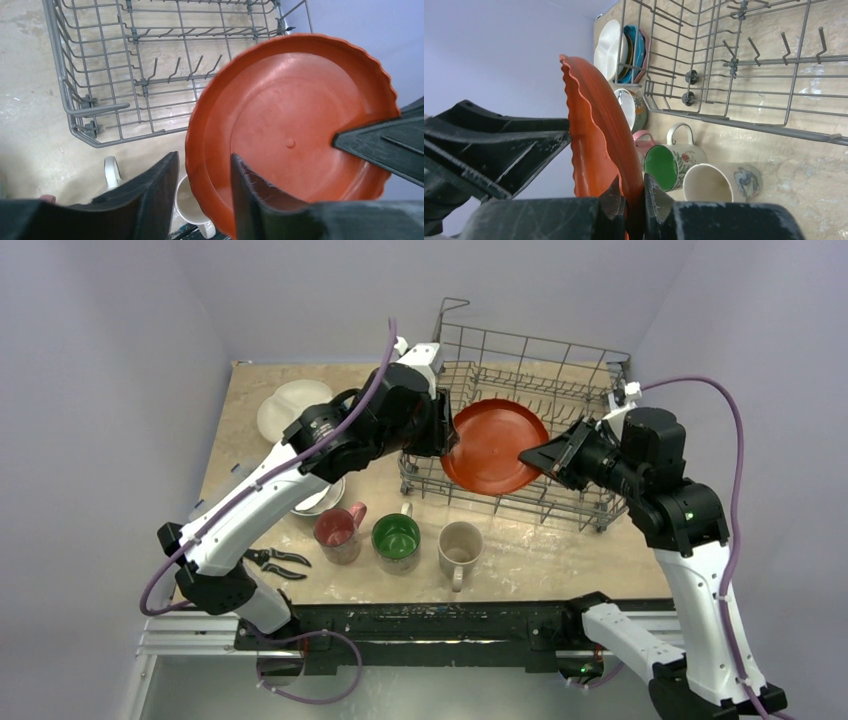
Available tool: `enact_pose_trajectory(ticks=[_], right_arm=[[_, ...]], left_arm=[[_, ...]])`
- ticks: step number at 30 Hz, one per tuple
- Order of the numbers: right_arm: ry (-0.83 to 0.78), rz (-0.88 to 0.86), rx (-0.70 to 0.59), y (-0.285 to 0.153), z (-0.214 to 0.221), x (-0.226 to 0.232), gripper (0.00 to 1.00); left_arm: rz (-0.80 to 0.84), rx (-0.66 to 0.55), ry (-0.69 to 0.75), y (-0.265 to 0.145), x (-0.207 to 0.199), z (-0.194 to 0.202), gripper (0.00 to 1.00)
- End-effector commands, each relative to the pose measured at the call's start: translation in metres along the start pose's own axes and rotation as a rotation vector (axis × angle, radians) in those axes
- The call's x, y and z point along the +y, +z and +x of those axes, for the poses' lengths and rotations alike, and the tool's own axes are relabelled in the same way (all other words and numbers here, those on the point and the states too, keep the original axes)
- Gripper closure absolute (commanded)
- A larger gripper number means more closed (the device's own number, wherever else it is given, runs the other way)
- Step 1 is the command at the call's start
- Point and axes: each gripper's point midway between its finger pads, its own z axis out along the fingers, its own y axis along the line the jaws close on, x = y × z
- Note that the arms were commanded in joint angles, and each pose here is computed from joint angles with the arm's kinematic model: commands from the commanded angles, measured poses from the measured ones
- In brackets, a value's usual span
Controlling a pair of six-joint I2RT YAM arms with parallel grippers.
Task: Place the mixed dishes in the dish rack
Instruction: Insert the plate into the dish rack.
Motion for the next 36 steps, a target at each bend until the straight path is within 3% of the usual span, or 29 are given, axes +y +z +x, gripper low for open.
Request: enact_pose_trajectory(ticks=[1,6,11,18,21,27,36], right_arm=[[0.003,-0.007,-0.091,0.010,-0.025,0.009,1.00],[-0.048,0.109,-0.180,0.030,-0.058,-0.002,1.00],[-0.205,0.456,-0.321,0.047,-0.124,-0.041,1.00],[-0.429,0.931,-0.527,0.048,-0.223,-0.081,1.00],[-0.482,1.115,-0.554,0.048,-0.247,-0.103,1.00],[-0.490,1.296,-0.547,0.046,-0.275,-0.150,1.00],[-0.549,1.454,-0.497,0.036,-0.281,-0.192,1.00]], left_arm=[[0.060,-0.068,0.005,-0.020,-0.007,-0.026,0.51],[0.049,-0.056,-0.029,-0.027,0.030,-0.042,0.30],[-0.018,-0.095,0.059,-0.058,0.076,-0.061,0.17],[-0.177,-0.067,0.286,-0.075,0.120,-0.053,0.14],[-0.215,-0.088,0.323,-0.082,0.132,-0.050,0.11],[-0.348,-0.053,0.427,-0.082,0.171,-0.026,0.10],[-0.388,-0.006,0.409,-0.065,0.188,-0.022,0.09]])
